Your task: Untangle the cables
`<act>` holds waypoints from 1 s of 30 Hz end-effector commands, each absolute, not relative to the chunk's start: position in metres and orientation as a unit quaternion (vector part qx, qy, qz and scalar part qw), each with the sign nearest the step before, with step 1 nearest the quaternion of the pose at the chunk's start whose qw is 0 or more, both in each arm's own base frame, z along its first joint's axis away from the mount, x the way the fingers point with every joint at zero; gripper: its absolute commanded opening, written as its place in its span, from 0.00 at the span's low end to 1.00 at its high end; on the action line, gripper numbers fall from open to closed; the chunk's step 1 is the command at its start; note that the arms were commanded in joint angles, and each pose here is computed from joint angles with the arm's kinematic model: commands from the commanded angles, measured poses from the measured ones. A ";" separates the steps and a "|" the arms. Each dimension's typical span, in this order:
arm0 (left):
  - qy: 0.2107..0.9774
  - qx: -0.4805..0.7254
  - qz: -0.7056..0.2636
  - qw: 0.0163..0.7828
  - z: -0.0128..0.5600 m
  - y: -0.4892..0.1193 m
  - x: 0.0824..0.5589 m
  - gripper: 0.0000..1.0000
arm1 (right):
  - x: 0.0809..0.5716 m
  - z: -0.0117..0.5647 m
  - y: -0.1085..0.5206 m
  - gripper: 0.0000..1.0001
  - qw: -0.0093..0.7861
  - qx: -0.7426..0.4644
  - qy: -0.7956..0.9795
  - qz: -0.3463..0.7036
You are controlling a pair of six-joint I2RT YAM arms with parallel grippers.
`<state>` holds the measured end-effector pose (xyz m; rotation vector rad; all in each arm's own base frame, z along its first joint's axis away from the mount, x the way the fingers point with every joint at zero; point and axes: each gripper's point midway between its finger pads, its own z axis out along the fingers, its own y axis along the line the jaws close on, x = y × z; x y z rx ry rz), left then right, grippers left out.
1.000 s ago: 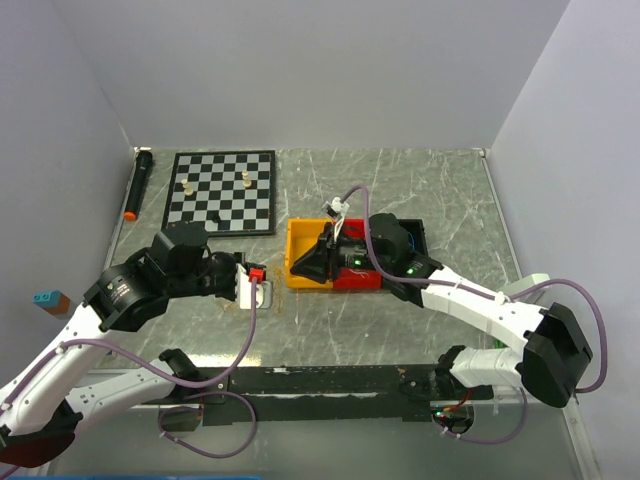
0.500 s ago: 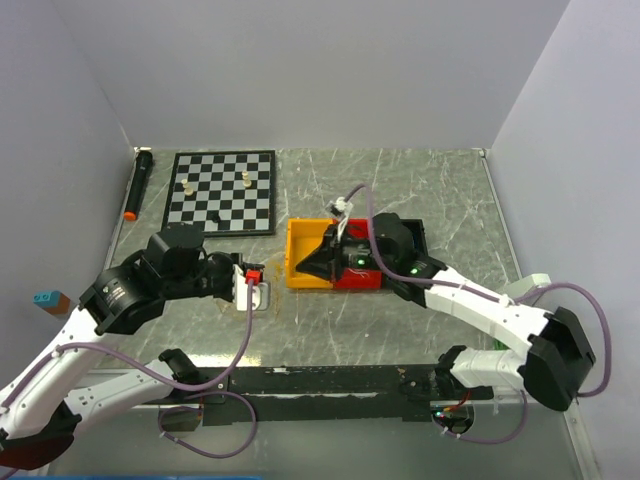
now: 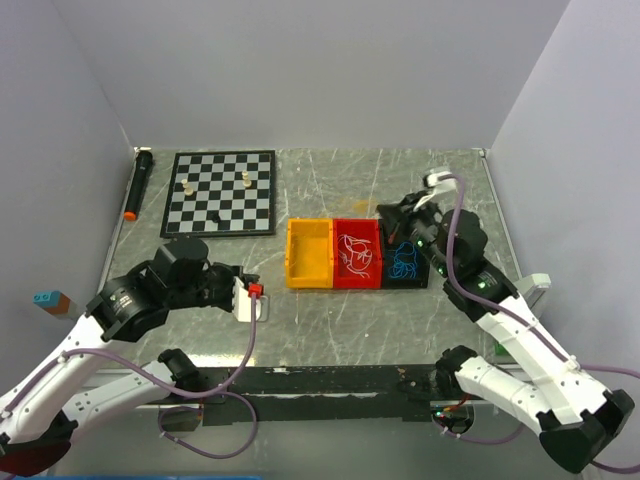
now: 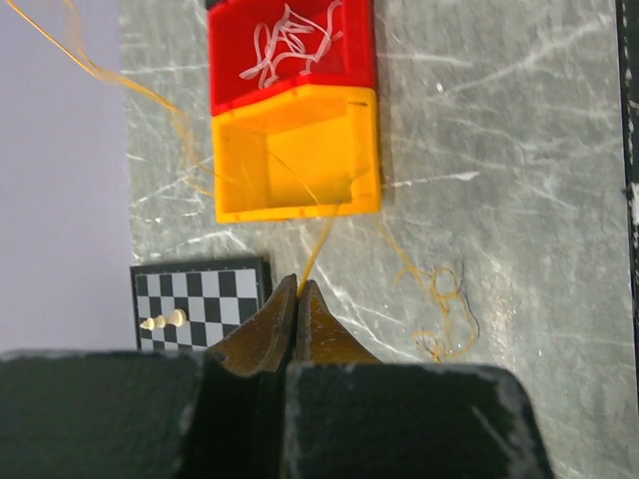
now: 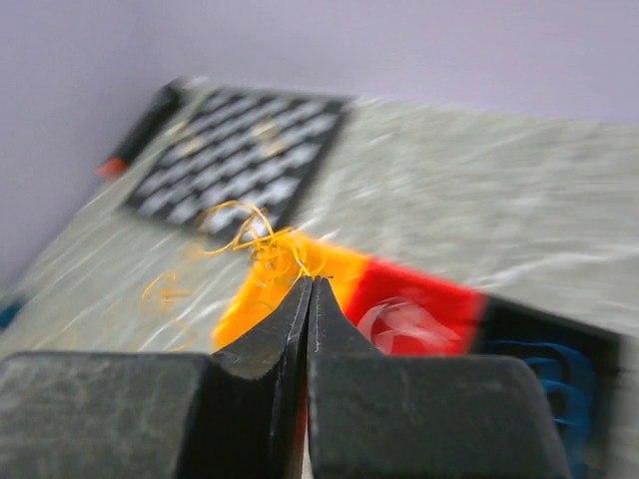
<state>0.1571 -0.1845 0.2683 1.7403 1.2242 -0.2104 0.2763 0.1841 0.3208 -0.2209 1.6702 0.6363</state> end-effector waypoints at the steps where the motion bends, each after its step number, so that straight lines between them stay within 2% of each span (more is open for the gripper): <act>1: 0.494 0.730 -0.069 0.467 0.254 -0.176 0.154 0.01 | 0.296 0.365 0.104 0.00 0.696 0.010 0.707 0.124; 7: 0.497 0.753 -0.043 0.429 0.224 -0.161 0.153 0.01 | 0.300 0.412 0.040 0.00 0.733 0.099 0.671 0.053; 12: 0.494 0.782 -0.022 0.380 0.198 -0.144 0.148 0.01 | 0.301 0.439 0.028 0.00 0.746 0.117 0.654 0.052; 21: 0.538 0.822 0.081 0.171 0.095 -0.054 0.129 0.01 | 0.280 0.503 -0.040 0.00 0.787 0.203 0.581 -0.032; 23: 0.544 0.825 0.079 0.131 0.075 -0.038 0.117 0.01 | 0.275 0.516 -0.050 0.00 0.793 0.215 0.569 -0.036; 26: 0.553 0.824 0.076 0.097 0.056 -0.023 0.104 0.01 | 0.272 0.524 -0.060 0.00 0.790 0.235 0.564 -0.042; 30: 0.565 0.815 0.076 0.101 0.051 -0.023 0.105 0.01 | 0.267 0.533 -0.067 0.00 0.796 0.249 0.551 -0.036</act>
